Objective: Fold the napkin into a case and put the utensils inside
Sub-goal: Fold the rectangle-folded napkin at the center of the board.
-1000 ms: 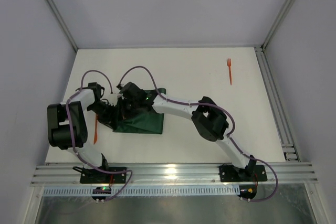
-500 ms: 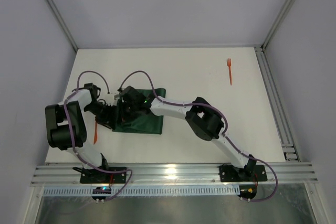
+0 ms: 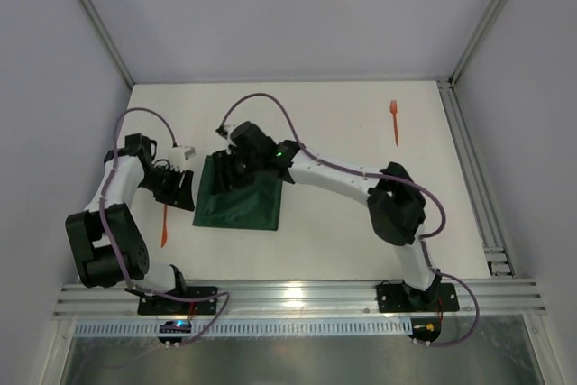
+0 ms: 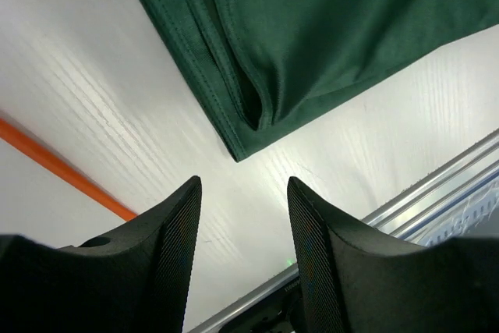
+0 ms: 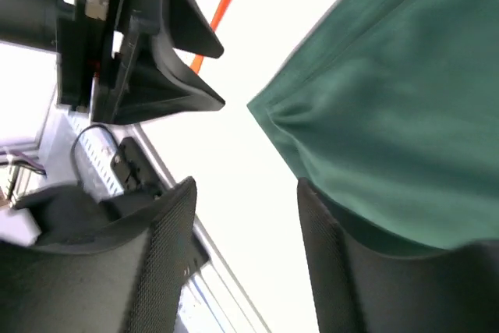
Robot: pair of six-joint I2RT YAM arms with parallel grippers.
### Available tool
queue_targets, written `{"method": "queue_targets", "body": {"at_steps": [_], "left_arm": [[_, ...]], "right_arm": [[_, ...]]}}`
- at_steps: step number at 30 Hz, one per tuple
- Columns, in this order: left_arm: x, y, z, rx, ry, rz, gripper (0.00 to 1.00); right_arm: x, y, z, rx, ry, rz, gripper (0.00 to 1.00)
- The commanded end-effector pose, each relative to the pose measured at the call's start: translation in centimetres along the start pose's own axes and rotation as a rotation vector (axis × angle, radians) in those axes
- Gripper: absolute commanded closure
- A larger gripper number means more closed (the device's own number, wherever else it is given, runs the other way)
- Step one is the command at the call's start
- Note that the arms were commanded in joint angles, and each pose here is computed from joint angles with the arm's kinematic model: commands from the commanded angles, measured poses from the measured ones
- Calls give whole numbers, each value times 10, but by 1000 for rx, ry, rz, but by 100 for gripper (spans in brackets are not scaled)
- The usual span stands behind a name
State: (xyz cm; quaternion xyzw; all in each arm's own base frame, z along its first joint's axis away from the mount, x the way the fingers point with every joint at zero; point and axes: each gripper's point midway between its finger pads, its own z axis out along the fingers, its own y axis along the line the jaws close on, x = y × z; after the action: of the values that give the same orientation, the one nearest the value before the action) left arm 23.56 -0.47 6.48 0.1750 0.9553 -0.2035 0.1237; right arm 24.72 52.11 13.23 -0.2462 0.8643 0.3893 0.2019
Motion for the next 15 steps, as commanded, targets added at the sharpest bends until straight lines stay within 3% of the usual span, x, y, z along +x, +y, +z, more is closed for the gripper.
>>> {"method": "queue_targets", "body": {"at_steps": [1,5,8,15], "left_arm": [[-16,-23,-23,28,-95,101,49],[-14,-25,-5,-8,-22,154,46],[-14,-21,7,-24,25,165,46],[-17,-14,29,-50,78,139,52]], "right_arm": [[-46,-57,-86,91,-139,34,48],[-59,-137,-119,169,-189,148,62],[-67,-177,-117,191,-176,180,61],[-78,-215,-80,167,-136,219,57]]}}
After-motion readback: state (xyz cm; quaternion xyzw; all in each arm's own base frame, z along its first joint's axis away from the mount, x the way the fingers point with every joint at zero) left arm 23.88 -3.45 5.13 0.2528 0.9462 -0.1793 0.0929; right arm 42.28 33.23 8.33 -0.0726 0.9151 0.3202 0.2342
